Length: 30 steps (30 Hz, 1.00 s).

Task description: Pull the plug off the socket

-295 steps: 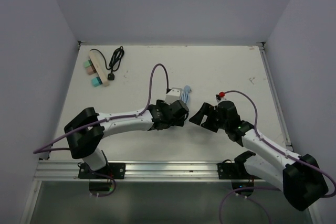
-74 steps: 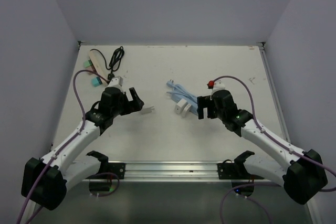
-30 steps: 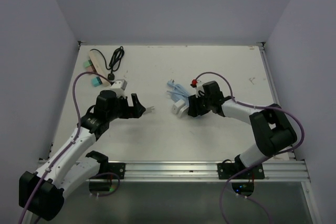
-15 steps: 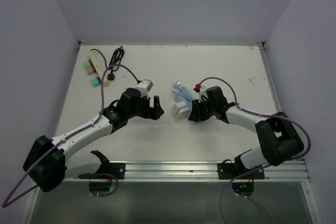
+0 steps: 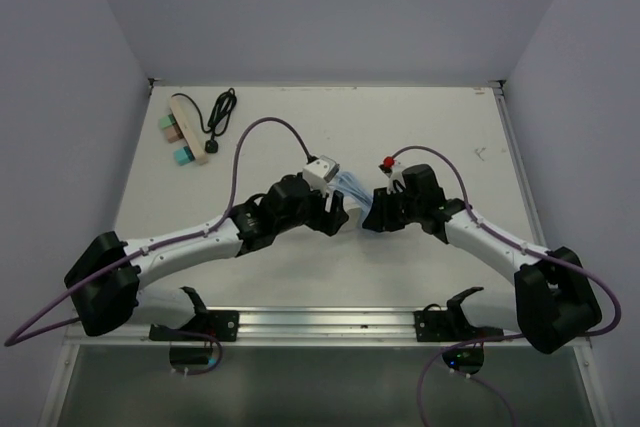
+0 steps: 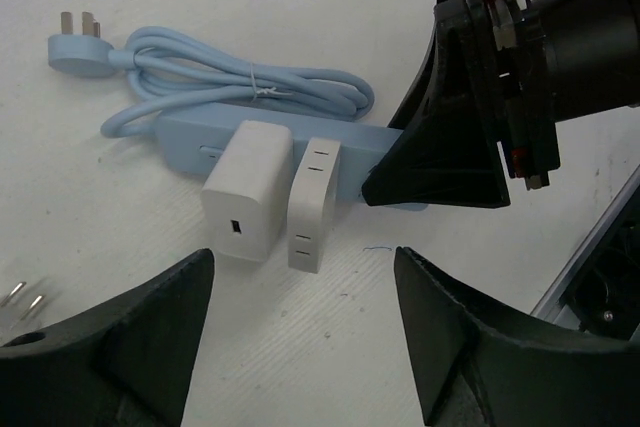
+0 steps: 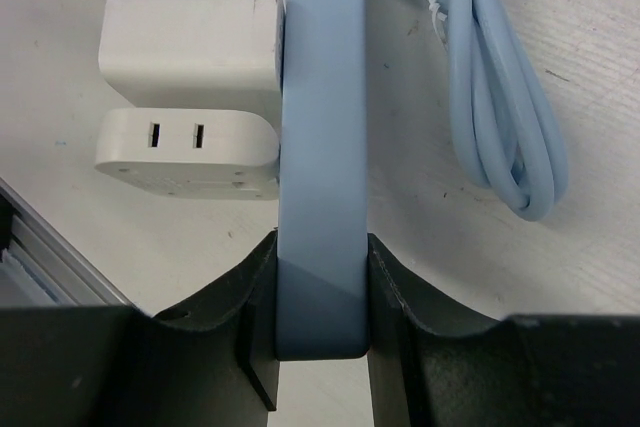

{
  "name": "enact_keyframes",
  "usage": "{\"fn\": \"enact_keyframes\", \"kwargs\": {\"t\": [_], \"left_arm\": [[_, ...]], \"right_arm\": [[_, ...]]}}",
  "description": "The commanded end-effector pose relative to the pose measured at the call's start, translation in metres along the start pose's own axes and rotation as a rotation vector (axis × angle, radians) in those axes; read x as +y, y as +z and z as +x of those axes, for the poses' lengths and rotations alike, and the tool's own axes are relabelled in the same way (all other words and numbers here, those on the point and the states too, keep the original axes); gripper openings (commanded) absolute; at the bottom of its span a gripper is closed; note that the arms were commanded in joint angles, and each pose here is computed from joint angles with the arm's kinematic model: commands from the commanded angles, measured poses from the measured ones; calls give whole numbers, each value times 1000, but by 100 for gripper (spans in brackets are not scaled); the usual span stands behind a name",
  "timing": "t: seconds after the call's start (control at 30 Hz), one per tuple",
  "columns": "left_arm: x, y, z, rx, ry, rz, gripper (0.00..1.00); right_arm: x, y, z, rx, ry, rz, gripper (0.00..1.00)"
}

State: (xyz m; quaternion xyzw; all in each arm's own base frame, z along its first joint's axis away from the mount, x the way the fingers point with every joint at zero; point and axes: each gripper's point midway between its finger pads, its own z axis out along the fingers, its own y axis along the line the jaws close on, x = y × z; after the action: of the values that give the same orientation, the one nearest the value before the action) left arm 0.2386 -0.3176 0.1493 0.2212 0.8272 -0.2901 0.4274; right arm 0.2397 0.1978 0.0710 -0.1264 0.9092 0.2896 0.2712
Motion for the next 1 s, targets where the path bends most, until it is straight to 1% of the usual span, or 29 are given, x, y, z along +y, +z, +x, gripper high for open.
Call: {"fn": "enact_keyframes", "kwargs": {"t": [0.0, 0.1, 0.13, 0.17, 0.2, 0.3, 0.5, 0.57, 0.97], "left_arm": [[-9, 5, -23, -78, -30, -21, 73], [-14, 8, -16, -58, -94, -12, 67], [-17, 11, -13, -46, -99, -4, 64], [-19, 12, -11, -41, -105, 1, 63], [-23, 13, -8, -30, -108, 14, 59], [-29, 17, -4, -14, -101, 22, 53], [-27, 23, -5, -12, -79, 3, 49], [-29, 25, -5, -12, -68, 8, 45], [-19, 35, 1, 23, -28, -41, 42]], "right_arm": [[16, -12, -21, -69, 8, -40, 0], [13, -11, -17, -63, 18, -28, 0], [13, -11, -16, -60, 18, -29, 0], [13, -11, -16, -60, 20, -29, 0], [12, -11, -15, -57, 21, -28, 0], [12, -12, -13, -54, 24, -28, 0], [14, -12, -12, -56, 29, -38, 0], [15, -13, -13, -59, 26, -40, 0], [18, -15, -13, -58, 15, -57, 0]]}}
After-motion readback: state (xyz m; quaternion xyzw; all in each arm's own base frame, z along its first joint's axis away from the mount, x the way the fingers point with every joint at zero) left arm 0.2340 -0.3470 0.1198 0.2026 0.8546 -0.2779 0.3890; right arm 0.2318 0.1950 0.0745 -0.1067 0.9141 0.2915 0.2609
